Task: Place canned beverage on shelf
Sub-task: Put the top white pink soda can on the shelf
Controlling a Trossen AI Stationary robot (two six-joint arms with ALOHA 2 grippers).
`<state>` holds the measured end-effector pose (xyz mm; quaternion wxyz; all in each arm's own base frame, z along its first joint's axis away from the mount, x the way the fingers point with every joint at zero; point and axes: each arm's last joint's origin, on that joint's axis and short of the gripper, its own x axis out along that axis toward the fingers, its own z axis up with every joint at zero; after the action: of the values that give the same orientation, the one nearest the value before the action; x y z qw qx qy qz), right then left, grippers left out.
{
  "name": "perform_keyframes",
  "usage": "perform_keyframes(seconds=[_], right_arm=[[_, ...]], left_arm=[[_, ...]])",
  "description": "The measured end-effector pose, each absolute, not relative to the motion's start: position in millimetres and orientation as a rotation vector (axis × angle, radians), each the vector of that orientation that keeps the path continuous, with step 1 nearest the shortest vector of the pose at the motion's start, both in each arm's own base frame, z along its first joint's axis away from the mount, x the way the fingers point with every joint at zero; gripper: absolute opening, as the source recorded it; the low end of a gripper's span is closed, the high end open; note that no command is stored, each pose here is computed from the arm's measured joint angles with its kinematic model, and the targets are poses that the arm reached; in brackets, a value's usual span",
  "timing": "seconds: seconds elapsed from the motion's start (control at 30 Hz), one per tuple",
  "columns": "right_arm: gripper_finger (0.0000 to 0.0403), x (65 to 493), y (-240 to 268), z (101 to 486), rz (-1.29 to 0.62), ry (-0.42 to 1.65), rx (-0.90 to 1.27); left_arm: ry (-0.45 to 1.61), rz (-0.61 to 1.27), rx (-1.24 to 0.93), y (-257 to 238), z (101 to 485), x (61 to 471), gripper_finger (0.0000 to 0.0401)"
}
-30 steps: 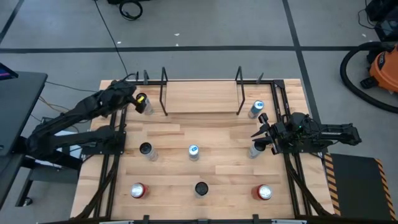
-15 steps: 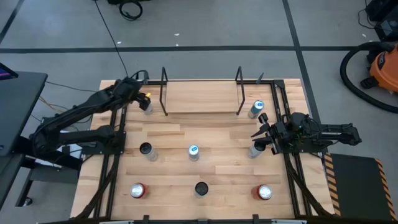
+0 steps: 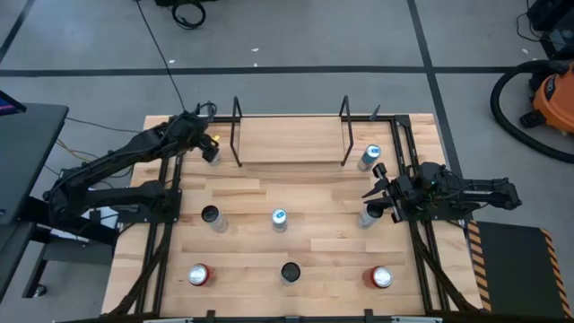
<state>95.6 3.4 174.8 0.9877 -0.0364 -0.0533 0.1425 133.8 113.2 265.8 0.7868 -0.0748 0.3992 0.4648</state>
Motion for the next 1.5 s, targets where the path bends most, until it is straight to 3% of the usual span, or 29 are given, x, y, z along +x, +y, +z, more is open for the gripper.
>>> perform_keyframes(seconds=[0.8, 1.5], right_arm=[[0.0078, 95.6, 3.4, 174.8, 0.286, -0.107, -0.073], [0.0078, 95.6, 3.4, 174.7, 0.286, -0.107, -0.073]], left_arm=[[0.903, 0.950, -0.220, 110.3, 261.2, 132.7, 0.0398], [1.072, 0.911, -0.211, 118.8, 241.2, 144.0, 0.0398]])
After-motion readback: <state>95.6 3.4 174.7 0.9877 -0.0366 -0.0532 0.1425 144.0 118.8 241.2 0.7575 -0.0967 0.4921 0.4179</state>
